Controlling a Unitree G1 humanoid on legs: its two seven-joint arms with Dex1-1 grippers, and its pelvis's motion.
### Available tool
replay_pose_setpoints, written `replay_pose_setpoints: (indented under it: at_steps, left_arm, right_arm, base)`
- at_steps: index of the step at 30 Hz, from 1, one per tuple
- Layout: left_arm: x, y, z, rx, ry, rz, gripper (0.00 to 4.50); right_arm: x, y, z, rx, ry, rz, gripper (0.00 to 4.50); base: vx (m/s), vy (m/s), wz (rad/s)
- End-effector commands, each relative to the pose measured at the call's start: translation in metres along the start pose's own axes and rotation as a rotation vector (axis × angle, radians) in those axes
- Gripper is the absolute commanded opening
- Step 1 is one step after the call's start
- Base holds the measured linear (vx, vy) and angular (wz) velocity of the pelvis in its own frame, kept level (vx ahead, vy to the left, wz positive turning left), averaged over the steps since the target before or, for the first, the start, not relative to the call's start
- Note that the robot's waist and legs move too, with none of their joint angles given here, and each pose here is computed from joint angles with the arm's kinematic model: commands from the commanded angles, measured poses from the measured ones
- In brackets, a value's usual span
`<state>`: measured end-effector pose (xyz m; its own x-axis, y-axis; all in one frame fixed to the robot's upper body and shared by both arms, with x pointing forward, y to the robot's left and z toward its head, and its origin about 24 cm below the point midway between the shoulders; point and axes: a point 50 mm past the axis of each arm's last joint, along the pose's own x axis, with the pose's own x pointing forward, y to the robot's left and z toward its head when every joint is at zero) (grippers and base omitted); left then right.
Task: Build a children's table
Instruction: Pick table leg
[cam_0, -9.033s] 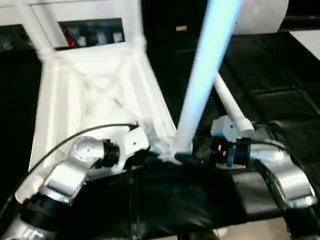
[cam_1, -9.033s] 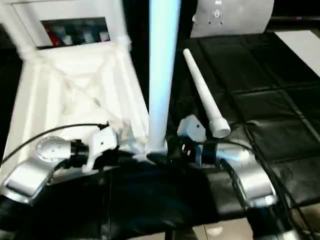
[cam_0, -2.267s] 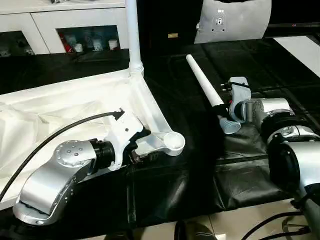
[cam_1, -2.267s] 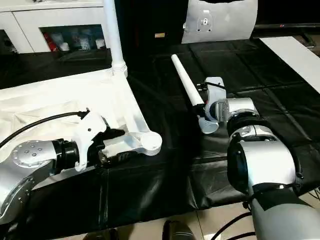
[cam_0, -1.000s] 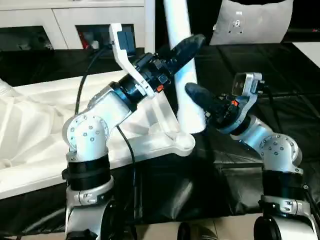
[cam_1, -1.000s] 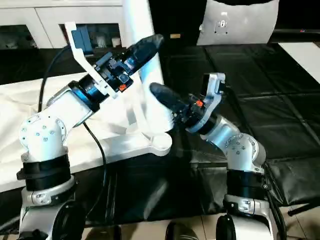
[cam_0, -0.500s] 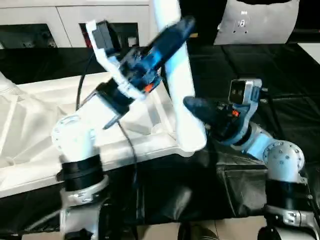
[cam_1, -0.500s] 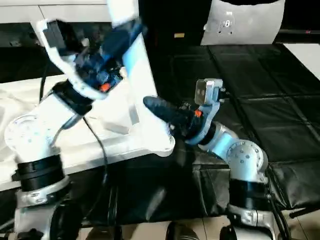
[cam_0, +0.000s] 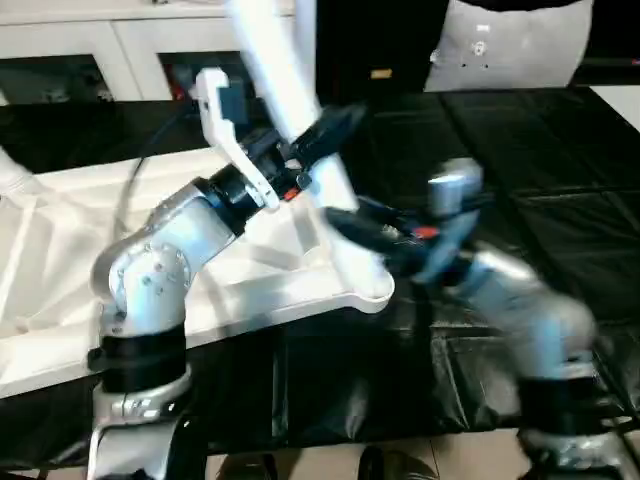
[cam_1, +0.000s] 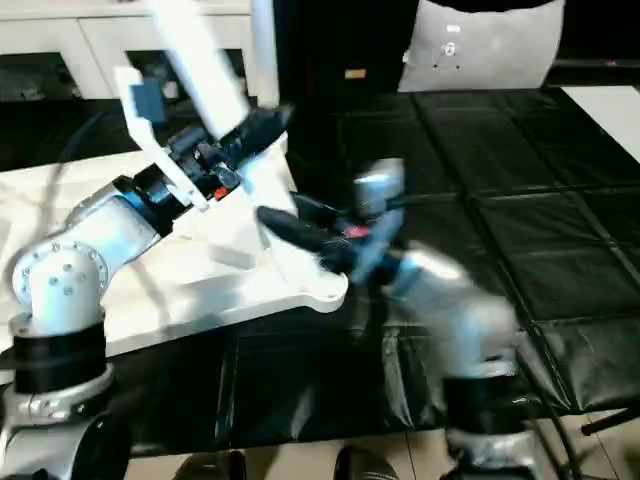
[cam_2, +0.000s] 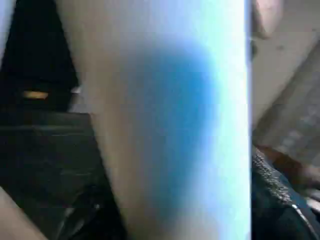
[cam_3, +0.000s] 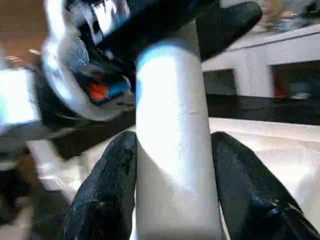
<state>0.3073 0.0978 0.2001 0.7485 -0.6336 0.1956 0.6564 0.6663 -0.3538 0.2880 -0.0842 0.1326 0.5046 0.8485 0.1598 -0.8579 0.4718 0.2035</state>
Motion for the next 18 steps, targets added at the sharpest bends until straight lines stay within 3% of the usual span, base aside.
replay_pose_setpoints:
  at_steps: [1, 2, 7, 16, 18]
  left_arm:
    - [0.002, -0.006, 0.005, 0.074, -0.027, 0.05, 2.14]
    - [0.005, -0.007, 0.002, 0.096, -0.051, 0.14, 2.08]
    - [0.006, -0.007, -0.003, 0.119, -0.102, 0.28, 1.9]
    - [0.007, -0.013, -0.011, 0.185, -0.096, 0.283, 1.88]
    - [0.006, -0.011, -0.011, 0.197, -0.093, 0.282, 1.88]
  right_arm:
    - [0.001, -0.005, -0.002, -0.053, 0.009, -0.09, 1.85]
    - [0.005, -0.006, -0.005, -0.074, -0.015, -0.159, 1.85]
    - [0.013, -0.002, -0.011, -0.113, -0.029, -0.206, 1.85]
    - [0.023, 0.005, -0.016, -0.168, -0.034, -0.209, 1.85]
    - [0.023, 0.006, -0.016, -0.167, -0.033, -0.201, 2.41]
  base:
    - [0.0, 0.0, 0.0]
    - [0.0, 0.0, 0.0]
    - [0.0, 0.0, 0.0]
    - [0.0, 0.0, 0.0]
    - [0.0, 0.0, 0.0]
